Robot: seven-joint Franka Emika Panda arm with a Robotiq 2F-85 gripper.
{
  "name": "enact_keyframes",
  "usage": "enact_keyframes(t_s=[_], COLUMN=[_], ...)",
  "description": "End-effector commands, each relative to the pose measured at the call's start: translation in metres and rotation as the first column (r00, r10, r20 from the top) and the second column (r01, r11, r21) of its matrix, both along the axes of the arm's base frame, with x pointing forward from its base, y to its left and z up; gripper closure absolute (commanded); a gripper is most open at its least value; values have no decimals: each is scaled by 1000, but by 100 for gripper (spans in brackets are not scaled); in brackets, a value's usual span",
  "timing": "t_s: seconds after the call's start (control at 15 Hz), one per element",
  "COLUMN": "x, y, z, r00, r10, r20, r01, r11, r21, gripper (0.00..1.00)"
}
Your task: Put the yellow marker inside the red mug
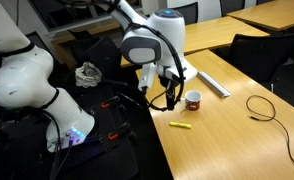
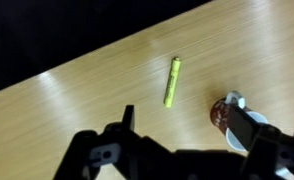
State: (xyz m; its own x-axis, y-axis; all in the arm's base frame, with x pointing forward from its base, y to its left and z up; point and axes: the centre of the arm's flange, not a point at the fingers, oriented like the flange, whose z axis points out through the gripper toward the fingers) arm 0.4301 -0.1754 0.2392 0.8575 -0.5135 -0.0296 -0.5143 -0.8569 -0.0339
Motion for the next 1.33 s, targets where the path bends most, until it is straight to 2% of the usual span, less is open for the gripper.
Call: enact_keyframes(t_s=[0.0,0.07,0.2,0.6,0.8,1.0,1.27], x=[31,13,22,25,36,47,61], y=[-5,0,-2,-4,-6,-7,-2], z=[-40,-31,-46,-43,-69,-103,-160], r00=[997,999,998,998,998,998,994], r10=[-50,-14,-16,-18,-51,-52,-83], r20=[-62,-47,-67,-59,-42,-17,-72], r01=[52,15,17,18,51,53,89], r11=[998,1000,1000,1000,999,999,993], r21=[29,15,14,12,-7,11,77], gripper=[0,0,0,0,0,0,0])
